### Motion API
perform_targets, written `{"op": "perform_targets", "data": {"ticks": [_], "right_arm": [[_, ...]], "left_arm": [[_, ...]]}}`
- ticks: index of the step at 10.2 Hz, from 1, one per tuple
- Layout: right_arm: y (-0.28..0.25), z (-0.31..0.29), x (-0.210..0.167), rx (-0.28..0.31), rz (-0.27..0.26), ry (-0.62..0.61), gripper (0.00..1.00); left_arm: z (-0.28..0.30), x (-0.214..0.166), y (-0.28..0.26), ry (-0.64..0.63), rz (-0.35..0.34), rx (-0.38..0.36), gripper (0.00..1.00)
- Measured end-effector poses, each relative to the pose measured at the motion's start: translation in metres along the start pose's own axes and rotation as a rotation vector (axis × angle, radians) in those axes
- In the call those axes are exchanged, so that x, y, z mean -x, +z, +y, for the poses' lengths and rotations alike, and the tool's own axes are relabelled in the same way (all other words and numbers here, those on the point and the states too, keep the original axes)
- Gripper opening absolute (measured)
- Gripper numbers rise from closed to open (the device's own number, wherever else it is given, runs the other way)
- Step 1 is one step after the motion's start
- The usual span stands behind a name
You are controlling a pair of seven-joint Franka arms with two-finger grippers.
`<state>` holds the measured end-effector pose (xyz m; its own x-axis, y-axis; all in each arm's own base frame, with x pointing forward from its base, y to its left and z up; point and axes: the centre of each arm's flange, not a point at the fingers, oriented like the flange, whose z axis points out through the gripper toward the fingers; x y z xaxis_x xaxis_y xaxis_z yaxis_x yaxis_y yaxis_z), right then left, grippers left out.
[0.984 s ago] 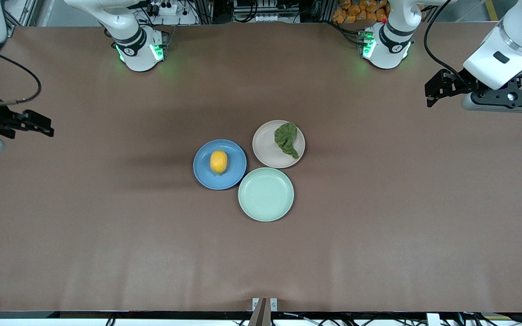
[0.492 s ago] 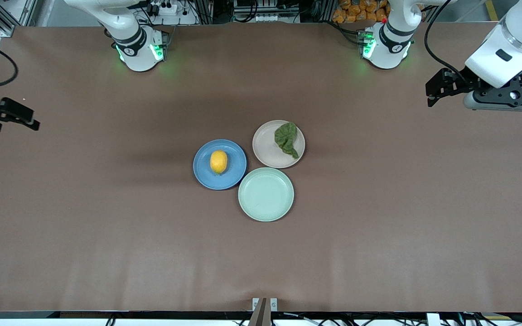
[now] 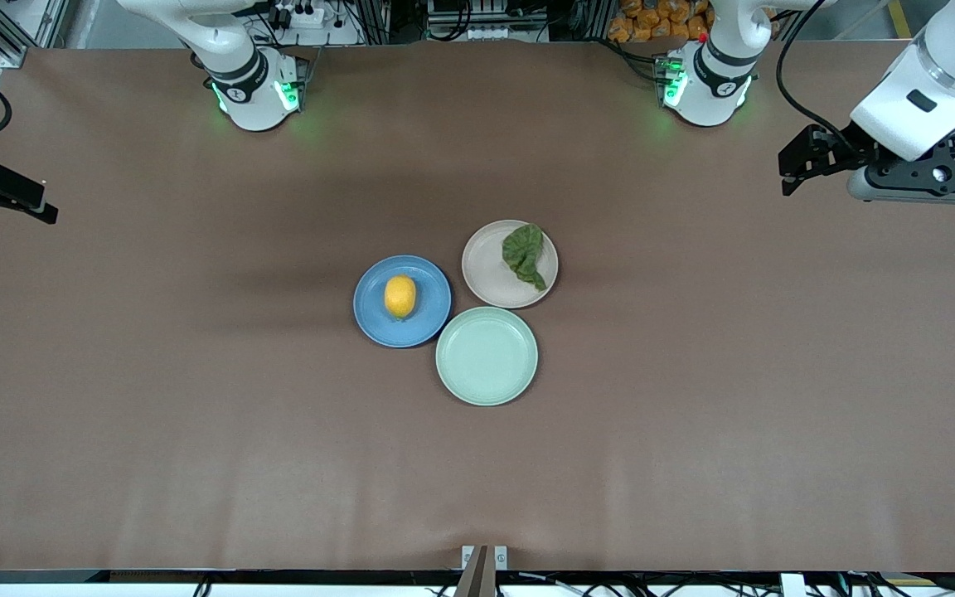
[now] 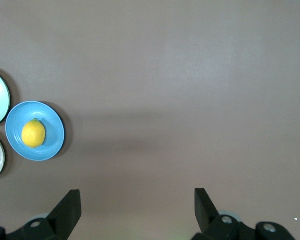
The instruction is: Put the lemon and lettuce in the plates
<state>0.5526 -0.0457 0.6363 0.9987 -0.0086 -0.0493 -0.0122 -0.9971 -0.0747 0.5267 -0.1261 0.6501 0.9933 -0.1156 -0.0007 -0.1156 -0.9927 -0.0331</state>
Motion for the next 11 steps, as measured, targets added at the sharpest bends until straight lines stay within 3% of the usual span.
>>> {"op": "perform_targets", "data": {"ticks": [6, 11], "right_arm": [[0.0031, -0.0087, 0.0027, 0.016, -0.038, -0.017, 1.0], [0.008, -0.0088, 0.0009, 0.032, -0.07, -0.017, 1.0]], "left_arm": [[0.0061, 0.0007, -0.0001, 0.004, -0.007, 0.054, 1.0], [0.0046, -0.0001, 0.0001, 0.001, -0.005, 0.057, 1.0]]}}
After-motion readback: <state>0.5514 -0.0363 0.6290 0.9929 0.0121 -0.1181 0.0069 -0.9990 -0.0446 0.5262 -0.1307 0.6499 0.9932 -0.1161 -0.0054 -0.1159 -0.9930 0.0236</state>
